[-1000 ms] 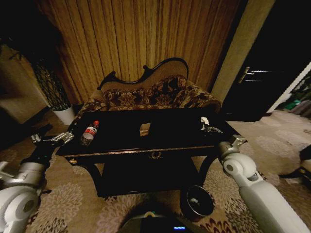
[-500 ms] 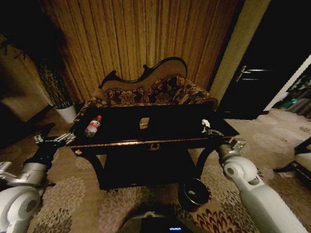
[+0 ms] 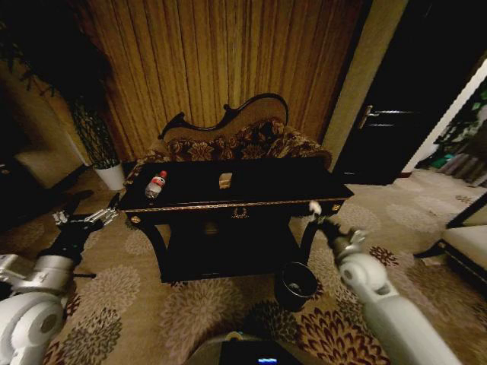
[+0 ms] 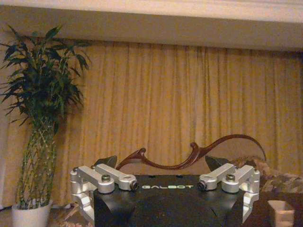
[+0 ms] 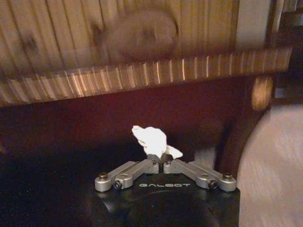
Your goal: Move to the front of the table and place the trash on the table into the trash bin.
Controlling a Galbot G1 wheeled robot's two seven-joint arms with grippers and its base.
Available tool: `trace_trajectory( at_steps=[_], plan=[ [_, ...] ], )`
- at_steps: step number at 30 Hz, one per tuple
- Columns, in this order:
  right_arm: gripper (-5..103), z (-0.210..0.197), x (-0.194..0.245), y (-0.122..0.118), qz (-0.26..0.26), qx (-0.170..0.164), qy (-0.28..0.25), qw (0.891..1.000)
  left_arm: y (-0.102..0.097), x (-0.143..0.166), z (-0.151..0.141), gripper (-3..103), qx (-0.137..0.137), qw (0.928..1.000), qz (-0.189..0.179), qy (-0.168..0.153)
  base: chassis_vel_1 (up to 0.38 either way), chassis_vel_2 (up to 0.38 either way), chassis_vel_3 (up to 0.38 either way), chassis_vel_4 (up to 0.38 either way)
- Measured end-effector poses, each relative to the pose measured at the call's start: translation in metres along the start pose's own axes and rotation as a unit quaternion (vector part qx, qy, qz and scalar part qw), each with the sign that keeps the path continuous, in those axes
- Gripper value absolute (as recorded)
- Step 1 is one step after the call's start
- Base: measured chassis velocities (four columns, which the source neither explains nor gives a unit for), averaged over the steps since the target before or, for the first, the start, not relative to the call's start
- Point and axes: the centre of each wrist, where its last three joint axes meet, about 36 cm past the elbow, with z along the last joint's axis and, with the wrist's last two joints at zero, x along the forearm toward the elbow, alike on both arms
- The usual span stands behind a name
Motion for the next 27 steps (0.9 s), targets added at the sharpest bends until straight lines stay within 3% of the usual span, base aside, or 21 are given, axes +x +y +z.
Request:
trace_trajectory(
  at_steps=[3, 11, 19, 21, 22, 26, 27],
  plan=[
    [0, 0.059, -0.031, -0.013, 0.028, 0.012, 0.056, 0.998, 0.0, 0.001, -0.001, 100, 0.0, 1.0, -0.002, -0.001, 0.0, 0.0, 0.0, 0.0],
    [0, 0.151, -0.065, -0.047, 0.086, 0.041, 0.134, 0.986, -0.002, 0.003, -0.003, 100, 0.0, 1.0, -0.002, -0.004, 0.0, 0.0, 0.0, 0.0],
    [0, 0.169, -0.067, -0.048, 0.091, 0.045, 0.146, 0.984, -0.005, 0.006, -0.005, 100, -0.001, 1.0, -0.001, -0.005, 0.0, 0.0, 0.0, 0.0],
    [5, 0.173, -0.067, -0.047, 0.092, 0.053, 0.149, 0.983, -0.006, 0.007, -0.006, 100, -0.001, 1.0, 0.0, -0.005, 0.0, 0.0, 0.0, 0.0],
    [16, 0.174, -0.067, -0.046, 0.092, 0.054, 0.15, 0.983, -0.007, 0.007, -0.006, 100, -0.001, 1.0, 0.0, -0.006, 0.0, 0.0, 0.0, 0.0],
    [16, 0.176, -0.067, -0.045, 0.093, 0.053, 0.149, 0.983, -0.008, 0.008, -0.008, 100, -0.001, 1.0, 0.002, -0.007, 0.0, 0.0, 0.0, 0.0],
    [27, 0.176, -0.067, -0.046, 0.094, 0.053, 0.147, 0.983, -0.009, 0.008, -0.008, 100, -0.002, 1.0, 0.001, -0.008, 0.0, 0.0, 0.0, 0.0]
  ],
)
